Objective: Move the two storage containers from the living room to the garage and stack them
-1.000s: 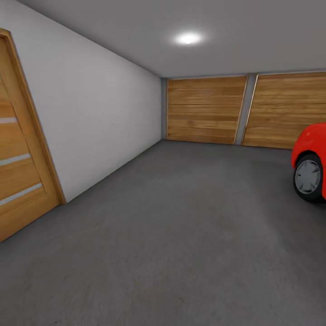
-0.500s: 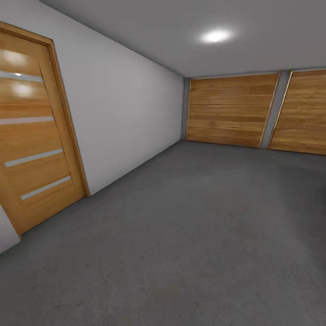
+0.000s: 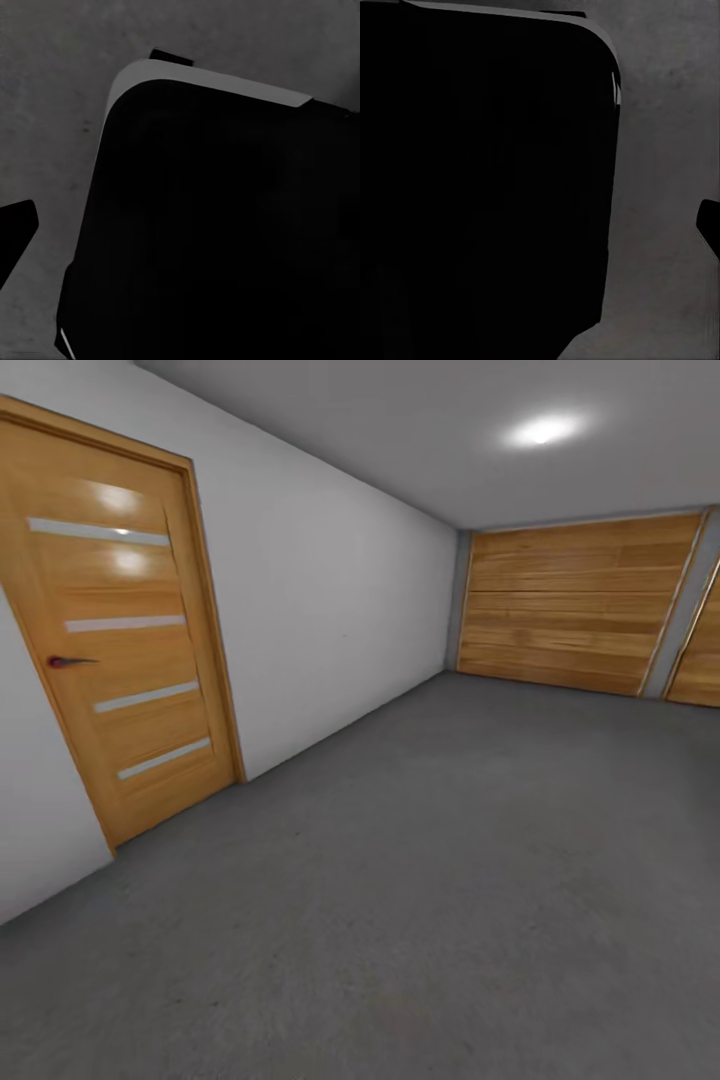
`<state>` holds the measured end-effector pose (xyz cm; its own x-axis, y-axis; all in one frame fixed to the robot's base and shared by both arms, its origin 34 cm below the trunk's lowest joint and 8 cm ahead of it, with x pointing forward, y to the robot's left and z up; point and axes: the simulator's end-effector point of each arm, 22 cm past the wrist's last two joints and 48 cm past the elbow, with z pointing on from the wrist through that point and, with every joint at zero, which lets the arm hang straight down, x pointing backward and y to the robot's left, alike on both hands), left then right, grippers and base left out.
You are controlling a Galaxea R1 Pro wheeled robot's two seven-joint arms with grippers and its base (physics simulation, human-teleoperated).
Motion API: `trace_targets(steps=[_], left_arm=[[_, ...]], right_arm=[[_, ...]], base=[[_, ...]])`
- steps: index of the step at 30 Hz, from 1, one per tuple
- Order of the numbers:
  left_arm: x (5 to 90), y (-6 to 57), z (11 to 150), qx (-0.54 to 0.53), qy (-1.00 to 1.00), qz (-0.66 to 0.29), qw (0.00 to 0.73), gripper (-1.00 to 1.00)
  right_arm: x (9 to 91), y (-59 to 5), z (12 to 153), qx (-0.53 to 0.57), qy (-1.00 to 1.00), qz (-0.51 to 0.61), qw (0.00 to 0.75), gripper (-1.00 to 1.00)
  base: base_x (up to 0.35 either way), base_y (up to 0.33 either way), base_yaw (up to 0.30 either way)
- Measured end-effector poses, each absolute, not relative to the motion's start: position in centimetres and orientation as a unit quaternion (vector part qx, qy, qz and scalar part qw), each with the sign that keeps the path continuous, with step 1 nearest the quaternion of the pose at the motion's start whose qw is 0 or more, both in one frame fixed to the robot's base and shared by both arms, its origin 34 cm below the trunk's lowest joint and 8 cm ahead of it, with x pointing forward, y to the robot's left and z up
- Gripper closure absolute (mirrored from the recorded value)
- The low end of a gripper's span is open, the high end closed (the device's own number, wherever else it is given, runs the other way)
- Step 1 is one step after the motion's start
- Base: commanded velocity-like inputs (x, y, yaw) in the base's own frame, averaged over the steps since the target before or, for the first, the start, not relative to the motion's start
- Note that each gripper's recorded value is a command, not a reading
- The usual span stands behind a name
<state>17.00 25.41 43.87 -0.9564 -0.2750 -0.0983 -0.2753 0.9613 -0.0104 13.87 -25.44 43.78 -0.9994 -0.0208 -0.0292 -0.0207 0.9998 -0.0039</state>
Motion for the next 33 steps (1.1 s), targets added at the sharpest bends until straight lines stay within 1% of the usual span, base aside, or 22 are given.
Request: trace_targets(steps=[18, 25, 33], left_arm=[[17.07, 25.46, 43.87, -0.142, 0.989, 0.002, 0.051, -1.00], [17.07, 25.48, 43.88, -0.142, 0.989, 0.002, 0.051, -1.00], [16.85, 25.42, 43.87, -0.142, 0.989, 0.002, 0.047, -1.00]], right_arm=[[13.87, -25.47, 43.78, -0.011, 1.000, -0.002, 0.015, -1.00], [13.87, -25.46, 43.79, -0.009, 1.000, -0.002, 0.015, -1.00], [13.80, -25.62, 43.79, -0.009, 1.000, -0.003, 0.013, -1.00]], base=[[0.000, 0.000, 0.298], [0.108, 0.000, 0.290], [0.270, 0.000, 0.048]])
